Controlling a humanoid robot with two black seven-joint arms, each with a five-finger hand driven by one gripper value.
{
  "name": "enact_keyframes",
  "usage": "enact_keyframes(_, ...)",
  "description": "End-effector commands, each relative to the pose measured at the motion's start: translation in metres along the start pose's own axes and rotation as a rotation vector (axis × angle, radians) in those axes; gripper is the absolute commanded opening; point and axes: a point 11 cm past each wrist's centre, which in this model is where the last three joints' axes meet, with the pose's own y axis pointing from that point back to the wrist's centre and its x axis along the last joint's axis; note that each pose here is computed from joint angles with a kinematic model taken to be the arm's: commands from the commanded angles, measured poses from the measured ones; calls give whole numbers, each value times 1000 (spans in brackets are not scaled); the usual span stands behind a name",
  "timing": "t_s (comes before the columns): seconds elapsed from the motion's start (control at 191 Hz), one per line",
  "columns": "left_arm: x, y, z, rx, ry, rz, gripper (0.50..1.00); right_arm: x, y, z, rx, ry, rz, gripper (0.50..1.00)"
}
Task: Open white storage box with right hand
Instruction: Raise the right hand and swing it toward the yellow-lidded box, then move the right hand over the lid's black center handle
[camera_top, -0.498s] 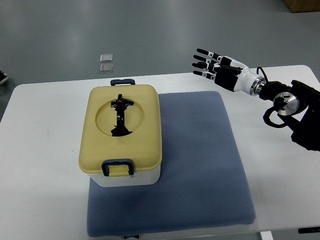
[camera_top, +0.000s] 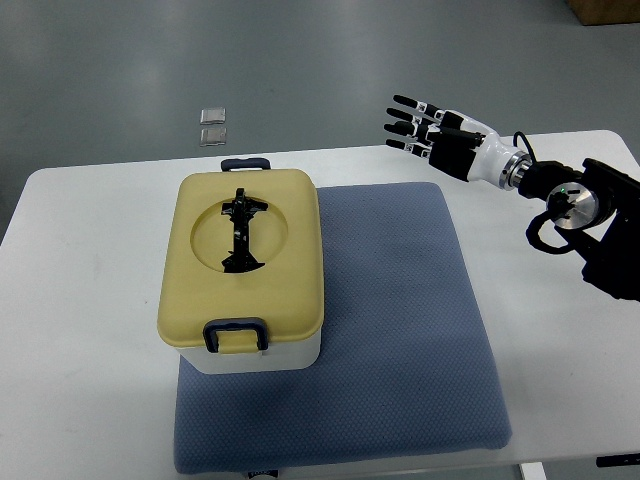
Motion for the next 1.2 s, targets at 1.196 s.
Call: enact_keyframes(1.196, 0, 0, 0, -1, 0, 1, 1000, -63, -4, -99, 8, 674, -228, 928)
